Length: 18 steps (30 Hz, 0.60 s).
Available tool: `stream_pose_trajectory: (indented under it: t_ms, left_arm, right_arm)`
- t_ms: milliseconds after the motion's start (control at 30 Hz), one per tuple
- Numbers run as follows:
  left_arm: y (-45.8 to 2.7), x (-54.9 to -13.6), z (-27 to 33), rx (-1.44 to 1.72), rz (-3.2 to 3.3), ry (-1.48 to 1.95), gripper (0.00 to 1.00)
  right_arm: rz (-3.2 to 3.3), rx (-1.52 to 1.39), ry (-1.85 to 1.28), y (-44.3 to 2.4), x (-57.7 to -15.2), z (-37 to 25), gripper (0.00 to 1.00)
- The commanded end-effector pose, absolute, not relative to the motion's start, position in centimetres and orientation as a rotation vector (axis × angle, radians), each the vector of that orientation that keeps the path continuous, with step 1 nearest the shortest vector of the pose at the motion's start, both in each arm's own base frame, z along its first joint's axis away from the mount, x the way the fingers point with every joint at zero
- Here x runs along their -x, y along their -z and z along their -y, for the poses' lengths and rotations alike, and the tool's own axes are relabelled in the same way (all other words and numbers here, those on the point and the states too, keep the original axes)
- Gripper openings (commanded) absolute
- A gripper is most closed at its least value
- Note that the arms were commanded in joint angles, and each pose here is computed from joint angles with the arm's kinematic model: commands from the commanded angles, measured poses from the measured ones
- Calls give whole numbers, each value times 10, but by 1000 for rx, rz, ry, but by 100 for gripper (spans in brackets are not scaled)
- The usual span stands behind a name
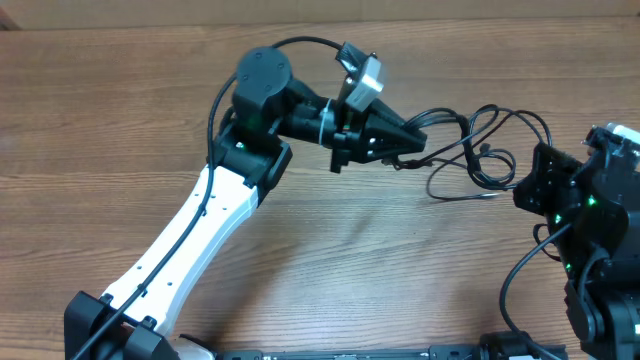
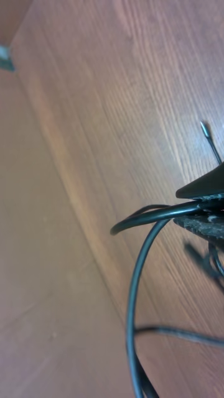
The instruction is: Untangle cables
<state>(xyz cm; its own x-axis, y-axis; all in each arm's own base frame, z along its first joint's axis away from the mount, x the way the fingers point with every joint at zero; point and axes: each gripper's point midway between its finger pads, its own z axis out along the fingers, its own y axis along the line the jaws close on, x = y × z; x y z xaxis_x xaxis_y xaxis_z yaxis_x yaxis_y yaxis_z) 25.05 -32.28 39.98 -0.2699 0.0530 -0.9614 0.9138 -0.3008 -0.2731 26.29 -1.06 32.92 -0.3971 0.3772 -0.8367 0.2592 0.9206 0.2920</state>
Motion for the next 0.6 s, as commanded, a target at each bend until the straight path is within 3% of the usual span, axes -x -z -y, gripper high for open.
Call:
stream_pose_trajectory:
  t_ms: [0, 567]
  left_arm:
    - [-424, -228, 303, -1429, -1126, 1630, 4]
    - [-455, -332, 198, -880, -1400, 1482, 4]
  right_arm:
    - [-1986, -535, -72, -331, -258, 25, 4]
    - [-2012, -674, -14, -316, -246, 39, 4]
